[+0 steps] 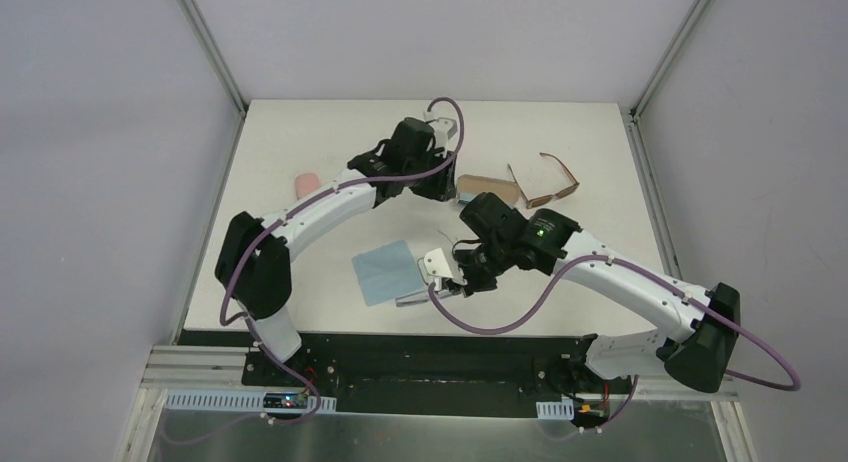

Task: Organize the sunglasses
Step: Fold the sunglasses at the center of the board, then place the sunglasses at the center of the board, then pick up the sunglasses from the center of the board.

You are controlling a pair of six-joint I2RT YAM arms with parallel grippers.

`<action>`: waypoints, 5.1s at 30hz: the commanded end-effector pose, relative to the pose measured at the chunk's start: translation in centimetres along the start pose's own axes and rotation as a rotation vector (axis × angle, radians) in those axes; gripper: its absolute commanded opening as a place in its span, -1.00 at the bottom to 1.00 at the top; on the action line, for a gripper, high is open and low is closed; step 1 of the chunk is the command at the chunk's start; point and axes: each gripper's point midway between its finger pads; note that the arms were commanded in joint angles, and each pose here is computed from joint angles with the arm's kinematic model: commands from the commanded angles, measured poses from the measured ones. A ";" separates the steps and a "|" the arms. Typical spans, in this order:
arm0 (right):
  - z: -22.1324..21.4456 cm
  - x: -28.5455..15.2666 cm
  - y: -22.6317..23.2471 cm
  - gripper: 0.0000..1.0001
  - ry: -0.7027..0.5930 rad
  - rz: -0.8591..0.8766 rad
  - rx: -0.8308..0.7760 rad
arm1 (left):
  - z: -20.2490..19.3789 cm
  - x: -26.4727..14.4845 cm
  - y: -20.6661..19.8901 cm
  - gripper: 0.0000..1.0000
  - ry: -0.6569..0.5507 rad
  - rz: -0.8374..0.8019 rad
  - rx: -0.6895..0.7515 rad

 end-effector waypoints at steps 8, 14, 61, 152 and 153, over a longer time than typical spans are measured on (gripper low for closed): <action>-1.4 -1.8 -3.4 -1.00 0.058 -0.152 0.006 | -8.1 -2.3 -1.7 -0.24 0.225 -0.144 0.049; -1.6 -2.7 -5.4 -1.00 0.011 -0.195 0.059 | -10.0 -5.0 -2.9 -0.28 0.227 -0.219 0.021; -15.9 3.9 -3.1 -0.81 -0.168 0.347 1.087 | -9.2 -16.4 -0.7 0.42 -0.404 -0.169 0.548; -15.6 4.4 -4.7 0.02 0.459 -0.440 0.472 | -6.3 -18.6 9.2 0.66 -0.553 0.349 0.245; -15.3 4.2 -4.9 0.01 0.452 -0.446 0.465 | -6.3 -18.6 9.2 0.66 -0.554 0.348 0.243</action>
Point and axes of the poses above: each gripper's point midway between its finger pads, its own x axis out along the fingers, its own y axis along the line the jaws close on, z = x × y, and after that the axes turned 7 degrees about -x, right-handed
